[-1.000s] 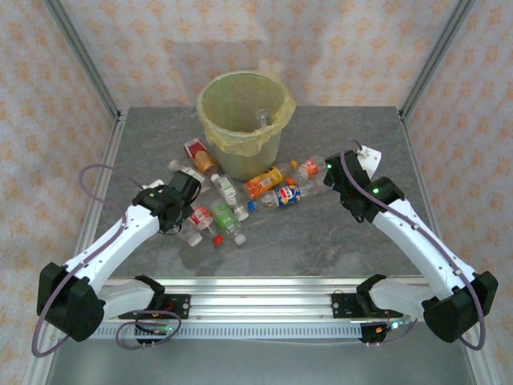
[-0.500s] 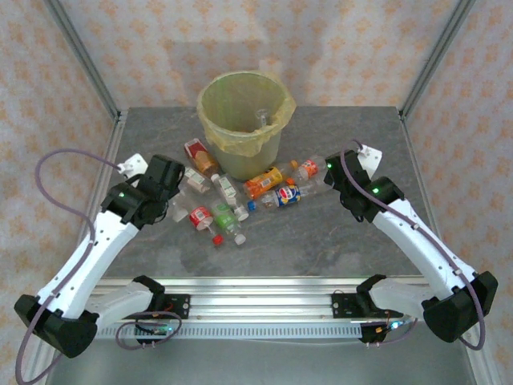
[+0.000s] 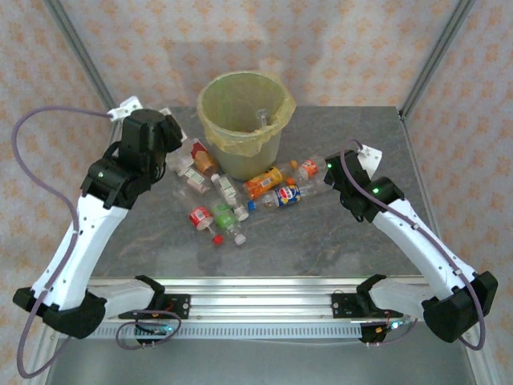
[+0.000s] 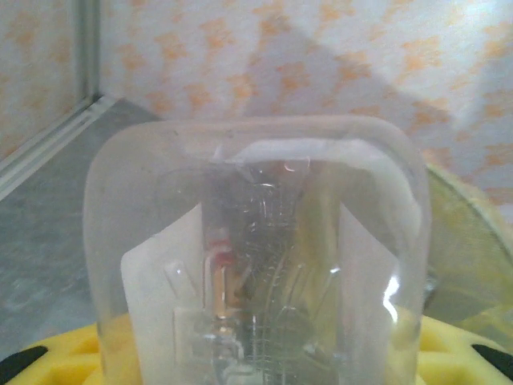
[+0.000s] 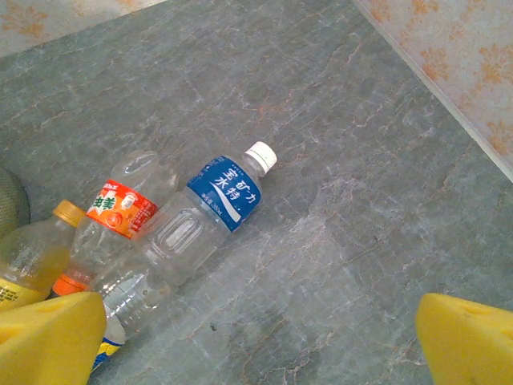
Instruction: Put the plastic bottles in the bin
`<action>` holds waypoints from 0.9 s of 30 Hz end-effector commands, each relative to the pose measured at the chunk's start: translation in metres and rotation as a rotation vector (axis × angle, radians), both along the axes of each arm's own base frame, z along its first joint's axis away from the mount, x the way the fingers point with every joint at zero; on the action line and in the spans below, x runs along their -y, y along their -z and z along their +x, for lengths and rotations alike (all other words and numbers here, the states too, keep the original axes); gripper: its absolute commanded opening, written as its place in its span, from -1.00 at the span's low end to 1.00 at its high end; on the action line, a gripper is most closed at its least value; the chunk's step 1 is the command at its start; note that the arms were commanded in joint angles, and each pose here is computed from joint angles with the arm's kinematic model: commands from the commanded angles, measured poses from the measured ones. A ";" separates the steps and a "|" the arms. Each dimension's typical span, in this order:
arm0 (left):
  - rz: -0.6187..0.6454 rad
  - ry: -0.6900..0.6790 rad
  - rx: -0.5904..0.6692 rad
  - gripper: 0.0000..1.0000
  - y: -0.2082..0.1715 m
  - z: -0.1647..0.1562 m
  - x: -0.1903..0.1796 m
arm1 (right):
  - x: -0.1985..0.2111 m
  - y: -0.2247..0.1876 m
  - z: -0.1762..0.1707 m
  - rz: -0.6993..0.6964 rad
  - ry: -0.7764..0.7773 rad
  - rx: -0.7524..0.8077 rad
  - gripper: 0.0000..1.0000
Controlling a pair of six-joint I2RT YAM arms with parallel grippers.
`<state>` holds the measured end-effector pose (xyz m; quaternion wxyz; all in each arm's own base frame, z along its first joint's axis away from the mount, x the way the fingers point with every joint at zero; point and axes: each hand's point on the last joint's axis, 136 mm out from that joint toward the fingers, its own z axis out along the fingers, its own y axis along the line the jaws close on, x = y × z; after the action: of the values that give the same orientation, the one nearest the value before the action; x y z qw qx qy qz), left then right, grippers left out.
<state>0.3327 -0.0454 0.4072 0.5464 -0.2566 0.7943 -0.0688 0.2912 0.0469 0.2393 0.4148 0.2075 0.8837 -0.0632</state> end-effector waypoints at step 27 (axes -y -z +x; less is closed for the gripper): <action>0.410 0.650 0.057 -0.55 -0.039 0.157 0.169 | 0.012 -0.010 -0.014 0.024 0.045 0.025 0.98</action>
<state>0.4974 -0.2116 0.4548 0.5781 0.0796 0.8046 -0.1104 0.2833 0.0425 0.2458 0.4208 0.2203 0.8784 -0.0527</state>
